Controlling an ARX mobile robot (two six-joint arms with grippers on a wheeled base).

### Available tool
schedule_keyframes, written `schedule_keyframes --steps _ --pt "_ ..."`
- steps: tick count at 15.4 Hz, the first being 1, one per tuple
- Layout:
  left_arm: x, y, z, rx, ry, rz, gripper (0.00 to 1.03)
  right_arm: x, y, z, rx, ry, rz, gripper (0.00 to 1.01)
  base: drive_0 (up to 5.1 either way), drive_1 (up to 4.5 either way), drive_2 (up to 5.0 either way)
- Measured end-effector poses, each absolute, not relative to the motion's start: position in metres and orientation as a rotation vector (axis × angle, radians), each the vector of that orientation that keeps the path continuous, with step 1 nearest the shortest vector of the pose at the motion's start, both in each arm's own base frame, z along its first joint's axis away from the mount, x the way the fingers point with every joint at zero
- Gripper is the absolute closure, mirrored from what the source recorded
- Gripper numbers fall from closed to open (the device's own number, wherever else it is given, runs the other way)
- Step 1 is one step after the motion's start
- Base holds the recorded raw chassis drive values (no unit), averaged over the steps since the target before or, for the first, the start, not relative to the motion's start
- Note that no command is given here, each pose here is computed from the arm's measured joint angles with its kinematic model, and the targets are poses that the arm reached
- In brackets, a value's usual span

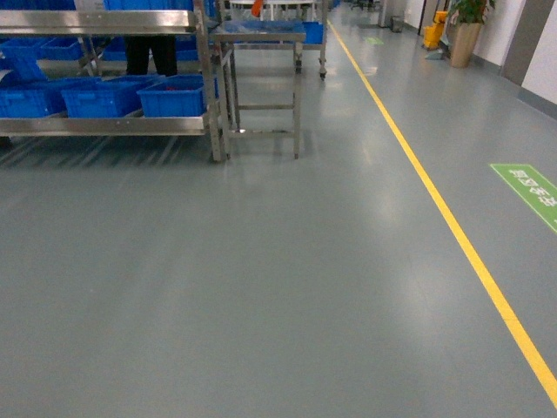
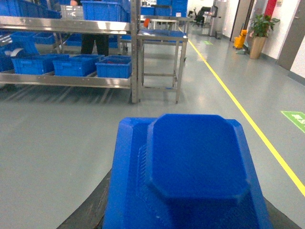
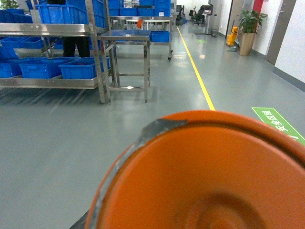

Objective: Sort blue parts and orange caps into right shelf containers

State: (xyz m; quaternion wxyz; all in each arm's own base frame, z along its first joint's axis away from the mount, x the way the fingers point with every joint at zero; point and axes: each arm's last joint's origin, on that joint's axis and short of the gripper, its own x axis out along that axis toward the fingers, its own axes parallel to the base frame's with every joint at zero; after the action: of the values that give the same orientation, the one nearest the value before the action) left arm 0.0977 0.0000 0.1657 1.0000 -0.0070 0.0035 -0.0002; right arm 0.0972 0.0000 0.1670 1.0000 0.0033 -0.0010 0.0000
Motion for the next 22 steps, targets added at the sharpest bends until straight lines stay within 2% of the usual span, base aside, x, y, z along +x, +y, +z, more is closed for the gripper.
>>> schedule_keyframes --steps 22 --pt "0.0977 0.0000 0.1657 -0.014 0.007 0.000 0.61 0.0972 0.0000 0.1669 0.007 -0.001 0.000 0.58 0.1 4.39 -4.2"
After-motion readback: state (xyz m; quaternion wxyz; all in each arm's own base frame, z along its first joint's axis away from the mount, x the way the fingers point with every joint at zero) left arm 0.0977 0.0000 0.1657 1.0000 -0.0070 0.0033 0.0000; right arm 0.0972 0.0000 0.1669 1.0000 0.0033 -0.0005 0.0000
